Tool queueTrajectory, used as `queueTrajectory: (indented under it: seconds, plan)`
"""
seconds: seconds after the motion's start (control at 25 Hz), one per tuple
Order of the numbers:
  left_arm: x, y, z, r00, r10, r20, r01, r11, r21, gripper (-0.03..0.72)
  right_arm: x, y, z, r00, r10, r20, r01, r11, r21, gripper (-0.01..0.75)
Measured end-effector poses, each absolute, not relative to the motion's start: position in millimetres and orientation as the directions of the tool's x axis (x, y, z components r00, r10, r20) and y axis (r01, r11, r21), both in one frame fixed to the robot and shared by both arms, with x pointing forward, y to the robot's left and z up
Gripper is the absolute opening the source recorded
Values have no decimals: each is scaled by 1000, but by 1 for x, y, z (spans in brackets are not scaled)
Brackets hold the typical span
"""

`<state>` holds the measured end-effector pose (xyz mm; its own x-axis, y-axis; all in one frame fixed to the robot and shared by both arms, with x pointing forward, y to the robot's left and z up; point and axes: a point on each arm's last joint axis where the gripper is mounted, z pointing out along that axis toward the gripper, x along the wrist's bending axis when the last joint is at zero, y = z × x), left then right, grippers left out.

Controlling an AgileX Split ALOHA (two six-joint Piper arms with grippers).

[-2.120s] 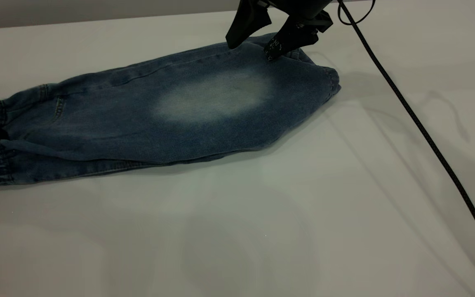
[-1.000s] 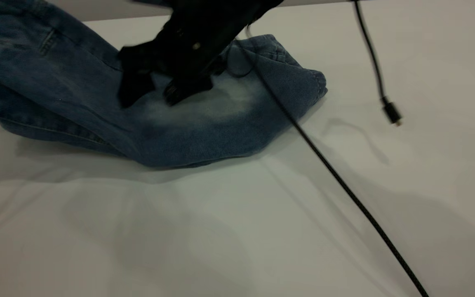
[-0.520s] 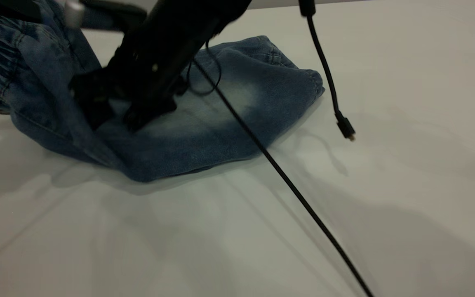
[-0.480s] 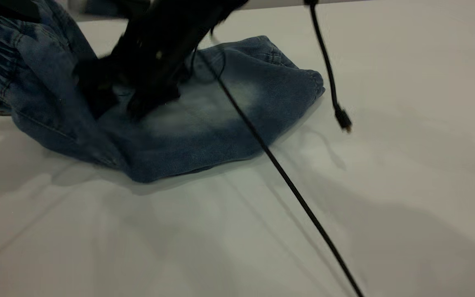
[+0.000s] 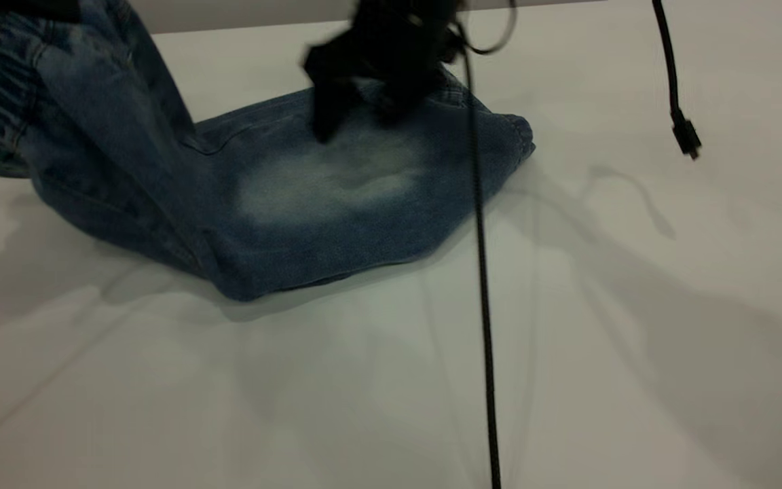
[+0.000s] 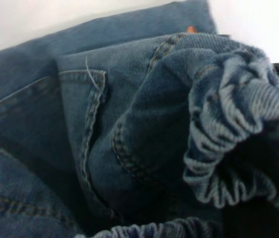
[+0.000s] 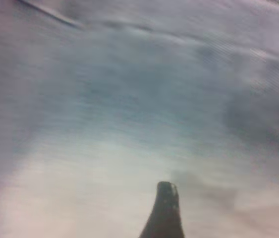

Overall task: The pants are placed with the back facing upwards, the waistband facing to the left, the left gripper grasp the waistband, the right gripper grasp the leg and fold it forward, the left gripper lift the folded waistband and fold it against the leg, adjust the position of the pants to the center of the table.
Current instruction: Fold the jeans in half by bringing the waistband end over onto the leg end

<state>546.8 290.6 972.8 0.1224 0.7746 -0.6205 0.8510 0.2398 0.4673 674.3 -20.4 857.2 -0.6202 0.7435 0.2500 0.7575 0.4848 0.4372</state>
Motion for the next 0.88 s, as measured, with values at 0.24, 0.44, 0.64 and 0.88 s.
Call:
queueTrajectory:
  seconds: [0.24,0.44,0.64,0.88]
  plan:
    - [559,282,992,197,759,-621,831,207,516,102,668,-22,818,-621,761,187,767,541,344,544]
    - [568,255,998,250,784,-567,805,157,572,102,652,-3,821,-626,735,262,776,551,308,544]
    - [571,228,993,270,817,-509,789,116,604,102,648,-5,839,-633,724,275,773,568,283,543]
    - [572,222,991,252,811,-528,797,135,588,102,674,-35,906,-626,753,201,749,509,425,543]
